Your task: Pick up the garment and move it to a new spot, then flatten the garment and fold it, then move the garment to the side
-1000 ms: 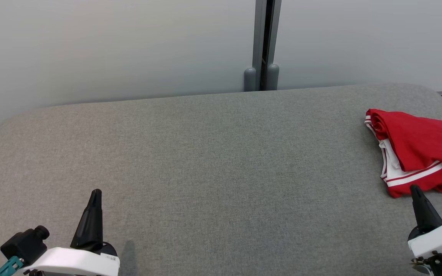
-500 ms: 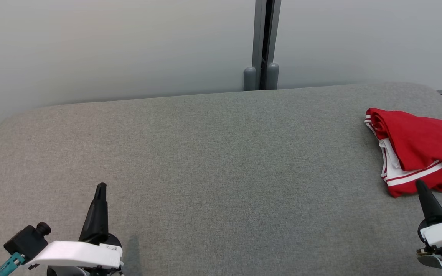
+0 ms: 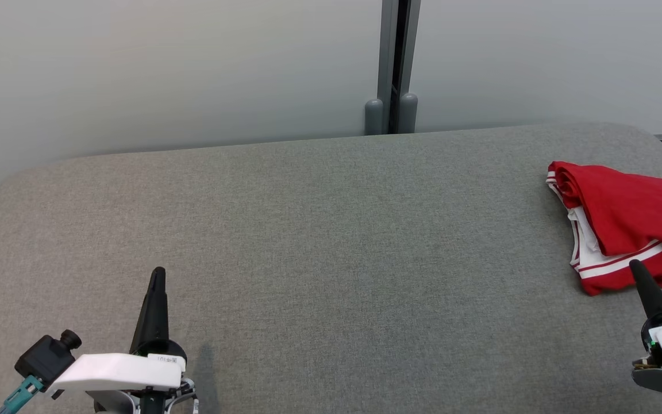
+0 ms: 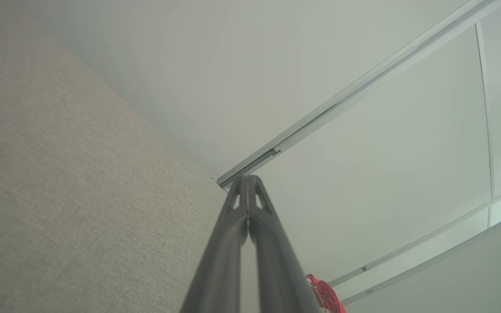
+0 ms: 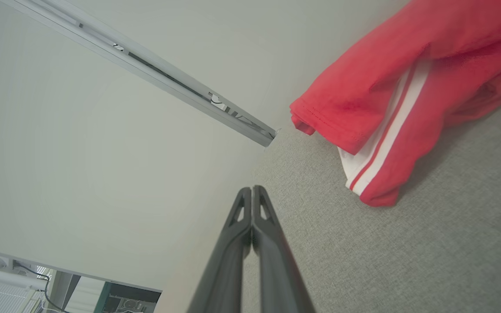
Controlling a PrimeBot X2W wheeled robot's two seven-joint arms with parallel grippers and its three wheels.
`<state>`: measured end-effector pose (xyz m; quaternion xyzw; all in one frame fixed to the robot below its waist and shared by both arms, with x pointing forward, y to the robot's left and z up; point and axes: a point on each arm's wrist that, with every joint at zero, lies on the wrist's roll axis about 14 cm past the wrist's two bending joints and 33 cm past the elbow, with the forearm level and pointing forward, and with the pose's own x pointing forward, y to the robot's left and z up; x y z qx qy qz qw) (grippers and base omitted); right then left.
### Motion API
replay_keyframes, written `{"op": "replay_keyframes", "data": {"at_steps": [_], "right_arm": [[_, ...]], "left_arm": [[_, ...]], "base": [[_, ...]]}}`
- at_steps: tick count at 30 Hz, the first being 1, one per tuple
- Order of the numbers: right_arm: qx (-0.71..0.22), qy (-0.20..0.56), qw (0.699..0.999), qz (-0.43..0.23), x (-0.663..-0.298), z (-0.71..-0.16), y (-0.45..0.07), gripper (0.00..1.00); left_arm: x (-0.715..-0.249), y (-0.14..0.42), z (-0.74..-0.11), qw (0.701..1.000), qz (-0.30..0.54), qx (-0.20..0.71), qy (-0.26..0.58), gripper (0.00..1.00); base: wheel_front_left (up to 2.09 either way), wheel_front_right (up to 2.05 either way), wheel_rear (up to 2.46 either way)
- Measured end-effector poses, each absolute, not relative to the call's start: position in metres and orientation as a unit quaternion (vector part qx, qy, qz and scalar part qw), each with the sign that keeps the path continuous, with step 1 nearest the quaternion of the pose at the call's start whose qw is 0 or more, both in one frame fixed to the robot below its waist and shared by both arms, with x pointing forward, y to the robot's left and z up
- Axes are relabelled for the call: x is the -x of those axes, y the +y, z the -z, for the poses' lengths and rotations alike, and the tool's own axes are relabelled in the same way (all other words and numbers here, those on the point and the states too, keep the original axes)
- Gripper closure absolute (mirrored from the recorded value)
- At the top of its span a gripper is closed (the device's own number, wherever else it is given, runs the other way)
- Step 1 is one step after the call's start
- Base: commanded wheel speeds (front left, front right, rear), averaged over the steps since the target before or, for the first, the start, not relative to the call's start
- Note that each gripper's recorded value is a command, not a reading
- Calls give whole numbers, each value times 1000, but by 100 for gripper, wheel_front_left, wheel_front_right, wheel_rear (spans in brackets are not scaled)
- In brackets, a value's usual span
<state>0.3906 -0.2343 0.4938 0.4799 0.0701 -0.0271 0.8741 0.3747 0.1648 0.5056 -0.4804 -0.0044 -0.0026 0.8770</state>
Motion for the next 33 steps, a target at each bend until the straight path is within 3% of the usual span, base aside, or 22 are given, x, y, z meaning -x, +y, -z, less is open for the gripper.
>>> {"op": "replay_keyframes", "data": {"at_steps": [33], "right_arm": [[-615, 51, 786, 13, -404, -502, -246, 100]], "left_arm": [[-390, 151, -507, 789, -6, 614, -9, 100]], "base": [[0, 0, 0]]}}
